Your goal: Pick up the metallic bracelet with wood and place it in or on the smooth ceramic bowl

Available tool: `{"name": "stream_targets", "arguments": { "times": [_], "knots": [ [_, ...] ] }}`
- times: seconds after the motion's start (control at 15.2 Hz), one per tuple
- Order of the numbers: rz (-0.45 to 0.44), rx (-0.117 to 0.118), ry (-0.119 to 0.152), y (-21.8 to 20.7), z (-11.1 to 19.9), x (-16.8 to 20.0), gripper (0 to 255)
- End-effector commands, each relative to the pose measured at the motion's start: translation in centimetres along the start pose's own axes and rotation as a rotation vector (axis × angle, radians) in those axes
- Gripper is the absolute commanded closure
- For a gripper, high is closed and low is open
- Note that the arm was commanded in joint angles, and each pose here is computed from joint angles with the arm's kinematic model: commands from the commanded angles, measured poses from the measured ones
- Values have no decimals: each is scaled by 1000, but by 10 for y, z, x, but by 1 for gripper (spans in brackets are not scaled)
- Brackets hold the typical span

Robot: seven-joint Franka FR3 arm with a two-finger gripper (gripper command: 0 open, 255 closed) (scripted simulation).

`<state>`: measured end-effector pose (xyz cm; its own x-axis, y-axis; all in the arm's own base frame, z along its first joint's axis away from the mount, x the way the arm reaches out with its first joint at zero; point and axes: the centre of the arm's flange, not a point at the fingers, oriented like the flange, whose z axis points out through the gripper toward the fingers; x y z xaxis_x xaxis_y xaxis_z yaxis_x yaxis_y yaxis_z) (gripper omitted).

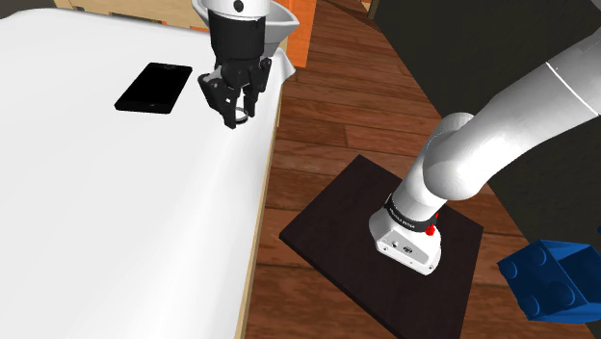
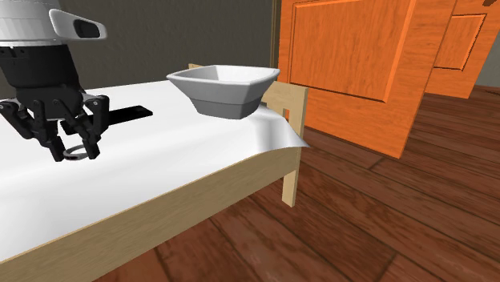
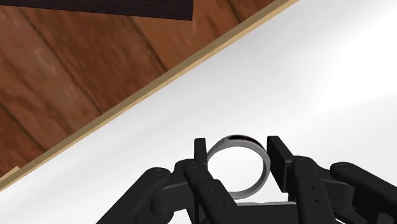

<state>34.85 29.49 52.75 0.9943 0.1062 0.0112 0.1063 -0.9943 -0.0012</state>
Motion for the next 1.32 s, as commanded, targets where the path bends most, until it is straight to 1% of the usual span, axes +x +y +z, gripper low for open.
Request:
{"name": "stream_targets", "arguments": {
  "times": [0.0,0.2,1.25],
  "knots": [
    [0,-2,-4,0,1,0,255],
    [0,-2,-4,0,2,0,255],
    [0,-2,-4,0,-82,1,255]
  ]
}}
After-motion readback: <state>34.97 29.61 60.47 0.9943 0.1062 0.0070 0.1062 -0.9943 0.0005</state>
